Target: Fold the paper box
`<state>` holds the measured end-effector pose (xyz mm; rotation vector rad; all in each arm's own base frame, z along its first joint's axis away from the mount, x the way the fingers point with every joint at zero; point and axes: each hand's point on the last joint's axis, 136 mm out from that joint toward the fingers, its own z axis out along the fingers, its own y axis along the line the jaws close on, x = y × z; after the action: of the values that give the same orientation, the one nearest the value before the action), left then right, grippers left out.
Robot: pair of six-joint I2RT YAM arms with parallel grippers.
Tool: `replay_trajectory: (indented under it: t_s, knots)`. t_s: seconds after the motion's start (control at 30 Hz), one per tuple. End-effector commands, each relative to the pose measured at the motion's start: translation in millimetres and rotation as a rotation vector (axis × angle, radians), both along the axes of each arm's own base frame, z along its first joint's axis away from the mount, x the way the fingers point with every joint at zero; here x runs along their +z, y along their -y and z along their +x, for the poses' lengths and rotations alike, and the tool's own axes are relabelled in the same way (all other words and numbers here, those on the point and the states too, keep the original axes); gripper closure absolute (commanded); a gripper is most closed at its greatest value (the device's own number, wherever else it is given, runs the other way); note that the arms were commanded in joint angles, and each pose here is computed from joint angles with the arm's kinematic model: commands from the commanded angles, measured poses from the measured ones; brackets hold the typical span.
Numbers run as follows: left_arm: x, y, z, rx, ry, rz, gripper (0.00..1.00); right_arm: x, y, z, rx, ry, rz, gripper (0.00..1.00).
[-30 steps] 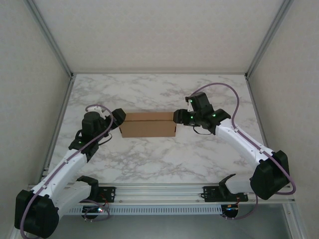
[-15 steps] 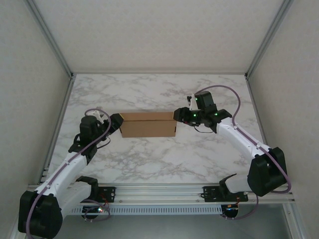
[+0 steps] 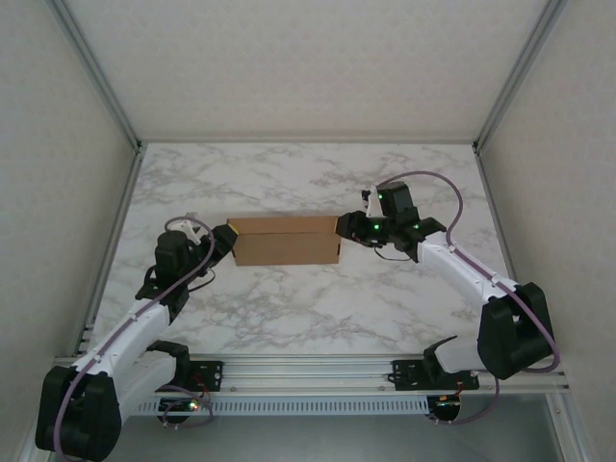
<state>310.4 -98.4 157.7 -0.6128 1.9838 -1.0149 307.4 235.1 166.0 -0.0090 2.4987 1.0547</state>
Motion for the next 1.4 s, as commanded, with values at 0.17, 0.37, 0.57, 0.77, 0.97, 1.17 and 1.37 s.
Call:
replay_trajectory:
  t_s: [0.17, 0.37, 0.57, 0.77, 0.97, 1.17, 1.37]
  knots:
    - [-33.2, -5.5, -8.1, 0.028, -0.104, -0.012, 0.57, -57.6, 5.5, -17.6, -0.041, -0.215, 0.036, 0.73]
    - [-29.2, -6.7, -5.3, 0.030, -0.102, 0.009, 0.58, -29.8, -1.4, -16.6, 0.013, -0.151, 0.089, 0.62]
    - [-26.9, -7.7, -3.5, 0.027, -0.104, 0.030, 0.57, 12.2, 3.8, -2.6, -0.007, -0.066, 0.123, 0.54]
    - [-28.8, -7.1, -3.3, 0.023, -0.112, 0.032, 0.57, 17.9, 8.3, 5.1, -0.022, -0.070, 0.136, 0.56]
    - [-26.9, -6.0, -1.4, 0.014, -0.112, 0.037, 0.57, 3.4, 6.8, 6.8, -0.023, -0.106, 0.127, 0.58]
    - [-25.8, -5.5, 0.3, 0.011, -0.114, 0.040, 0.56, -27.6, 15.7, 5.0, -0.071, -0.186, 0.064, 0.63]
    - [-25.0, -5.5, 1.2, 0.007, -0.116, 0.050, 0.56, -52.1, 21.7, 0.1, -0.108, -0.271, 0.084, 0.69]
